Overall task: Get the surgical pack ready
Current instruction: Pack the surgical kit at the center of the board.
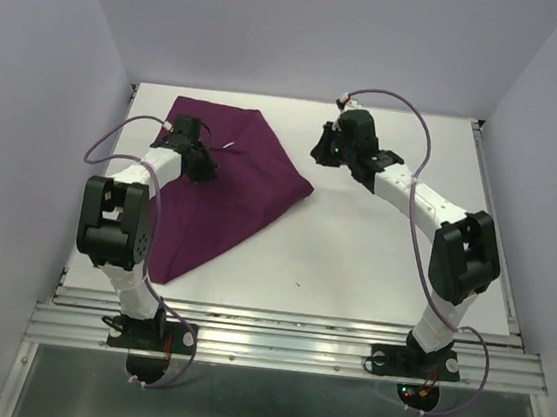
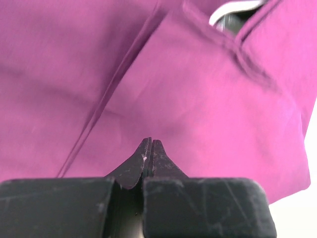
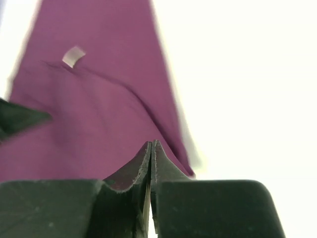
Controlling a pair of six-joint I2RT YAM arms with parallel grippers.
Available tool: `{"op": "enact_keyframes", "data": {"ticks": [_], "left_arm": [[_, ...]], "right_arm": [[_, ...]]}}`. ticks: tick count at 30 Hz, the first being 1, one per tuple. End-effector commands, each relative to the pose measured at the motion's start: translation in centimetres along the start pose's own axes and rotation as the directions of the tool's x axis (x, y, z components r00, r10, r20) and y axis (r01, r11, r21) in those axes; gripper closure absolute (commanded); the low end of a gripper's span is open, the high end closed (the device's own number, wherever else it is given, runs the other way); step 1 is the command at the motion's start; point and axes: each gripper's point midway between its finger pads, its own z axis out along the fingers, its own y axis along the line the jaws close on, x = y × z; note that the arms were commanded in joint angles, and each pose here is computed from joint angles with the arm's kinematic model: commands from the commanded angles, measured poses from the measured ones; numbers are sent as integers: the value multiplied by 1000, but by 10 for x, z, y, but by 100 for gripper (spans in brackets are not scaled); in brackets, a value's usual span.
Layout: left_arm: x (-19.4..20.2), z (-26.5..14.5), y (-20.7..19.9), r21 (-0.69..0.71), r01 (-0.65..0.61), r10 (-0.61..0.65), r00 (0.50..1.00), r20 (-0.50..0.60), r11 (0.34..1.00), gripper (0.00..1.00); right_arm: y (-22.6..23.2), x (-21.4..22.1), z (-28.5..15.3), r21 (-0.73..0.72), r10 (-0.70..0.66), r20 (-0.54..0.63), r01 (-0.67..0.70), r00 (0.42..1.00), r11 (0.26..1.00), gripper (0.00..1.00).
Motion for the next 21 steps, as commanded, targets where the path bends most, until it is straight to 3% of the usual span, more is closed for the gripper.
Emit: {"op": "enact_keyframes", "data": {"ticks": [1, 10, 21], "left_arm": [[-20, 10, -10, -5, -7, 8, 1000, 30, 1000, 100], [-22, 46, 6, -106, -2, 3, 1000, 2, 994, 100], [-10, 56, 25, -157, 8, -12, 1000, -27, 988, 100]], "right_arm": [[-39, 73, -11, 158, -33, -169, 60, 985, 986, 99], [-58, 146, -11, 175, 42, -342, 19, 939, 984, 99], [-55, 130, 49, 191, 76, -295, -20, 953, 981, 99]]}}
